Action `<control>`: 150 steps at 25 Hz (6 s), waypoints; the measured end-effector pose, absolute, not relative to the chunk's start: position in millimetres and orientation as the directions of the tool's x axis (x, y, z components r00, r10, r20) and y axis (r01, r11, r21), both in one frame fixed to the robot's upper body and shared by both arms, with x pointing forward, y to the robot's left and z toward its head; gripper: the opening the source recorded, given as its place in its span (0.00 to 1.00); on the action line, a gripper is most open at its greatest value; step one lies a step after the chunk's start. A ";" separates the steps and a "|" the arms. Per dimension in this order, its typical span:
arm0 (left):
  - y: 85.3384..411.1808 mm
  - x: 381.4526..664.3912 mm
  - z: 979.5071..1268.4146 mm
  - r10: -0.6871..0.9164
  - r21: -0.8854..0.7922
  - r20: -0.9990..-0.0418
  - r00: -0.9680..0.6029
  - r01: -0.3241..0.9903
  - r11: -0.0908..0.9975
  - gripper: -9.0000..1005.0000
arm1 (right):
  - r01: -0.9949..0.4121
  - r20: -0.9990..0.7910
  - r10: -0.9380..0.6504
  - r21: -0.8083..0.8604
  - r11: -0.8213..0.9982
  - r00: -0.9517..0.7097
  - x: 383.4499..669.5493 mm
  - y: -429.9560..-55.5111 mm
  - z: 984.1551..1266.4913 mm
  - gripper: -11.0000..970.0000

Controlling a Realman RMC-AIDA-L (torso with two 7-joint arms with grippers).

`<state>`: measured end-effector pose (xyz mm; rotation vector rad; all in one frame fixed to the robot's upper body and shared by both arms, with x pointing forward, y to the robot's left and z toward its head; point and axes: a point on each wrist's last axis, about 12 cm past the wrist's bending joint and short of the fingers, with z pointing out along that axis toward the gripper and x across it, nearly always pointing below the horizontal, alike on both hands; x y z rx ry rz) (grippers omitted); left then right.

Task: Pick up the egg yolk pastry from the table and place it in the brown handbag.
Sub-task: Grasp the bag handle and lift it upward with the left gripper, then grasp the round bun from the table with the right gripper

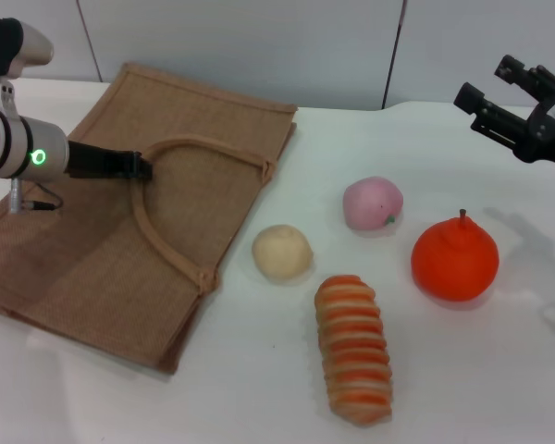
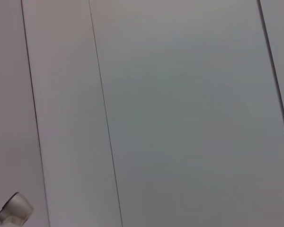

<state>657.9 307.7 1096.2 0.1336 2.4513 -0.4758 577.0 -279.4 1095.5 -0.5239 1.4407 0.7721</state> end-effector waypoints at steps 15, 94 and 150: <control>298.7 658.4 1095.6 0.007 -0.300 -0.635 -0.772 0.254 0.919 0.13 | -0.736 -0.988 0.152 0.132 0.664 -0.041 575.8 -280.5 1094.5 0.90; 351.7 594.4 1163.1 -0.452 -0.515 -0.844 -0.289 0.671 0.533 0.13 | -0.982 -0.847 -0.525 -0.159 0.103 0.082 608.9 -120.5 1082.6 0.90; 349.3 597.4 1165.9 -0.456 -0.522 -0.839 -0.296 0.674 0.523 0.13 | -0.960 -0.717 -0.697 -0.201 0.197 0.008 617.8 -108.6 1064.3 0.71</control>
